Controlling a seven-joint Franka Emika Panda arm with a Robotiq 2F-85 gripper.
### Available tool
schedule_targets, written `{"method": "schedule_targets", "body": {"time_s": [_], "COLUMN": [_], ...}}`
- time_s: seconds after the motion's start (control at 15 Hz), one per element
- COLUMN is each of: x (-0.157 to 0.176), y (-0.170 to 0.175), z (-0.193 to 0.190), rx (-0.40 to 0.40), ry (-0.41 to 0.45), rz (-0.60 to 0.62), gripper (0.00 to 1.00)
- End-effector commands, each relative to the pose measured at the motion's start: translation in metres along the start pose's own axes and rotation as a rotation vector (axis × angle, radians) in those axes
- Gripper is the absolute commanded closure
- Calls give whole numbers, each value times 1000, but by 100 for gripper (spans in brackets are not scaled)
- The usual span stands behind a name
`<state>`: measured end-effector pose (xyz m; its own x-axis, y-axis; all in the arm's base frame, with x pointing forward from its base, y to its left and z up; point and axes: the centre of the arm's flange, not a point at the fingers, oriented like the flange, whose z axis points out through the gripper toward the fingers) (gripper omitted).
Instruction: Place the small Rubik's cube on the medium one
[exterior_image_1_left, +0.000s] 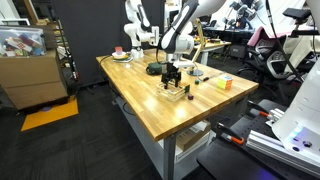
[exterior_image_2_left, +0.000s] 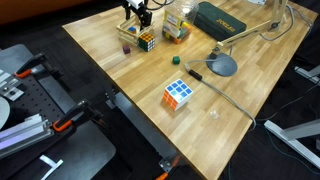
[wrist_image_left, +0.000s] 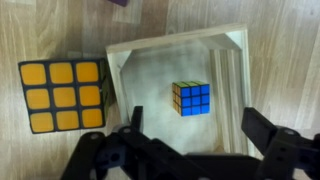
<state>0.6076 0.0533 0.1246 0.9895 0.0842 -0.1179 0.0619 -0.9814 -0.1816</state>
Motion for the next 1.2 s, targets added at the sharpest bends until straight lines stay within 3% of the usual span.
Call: {"method": "schedule_targets", "body": {"time_s": [0.0, 0.87, 0.93, 1.13], "x": [-5, -34, -35, -36], "y": [-2, -17, -16, -15], "z": [2, -24, -25, -25], "rx": [31, -3, -3, -2], "ry": [21, 41, 40, 37], "rz": [19, -121, -125, -130], "gripper": [0, 1, 5, 38]}}
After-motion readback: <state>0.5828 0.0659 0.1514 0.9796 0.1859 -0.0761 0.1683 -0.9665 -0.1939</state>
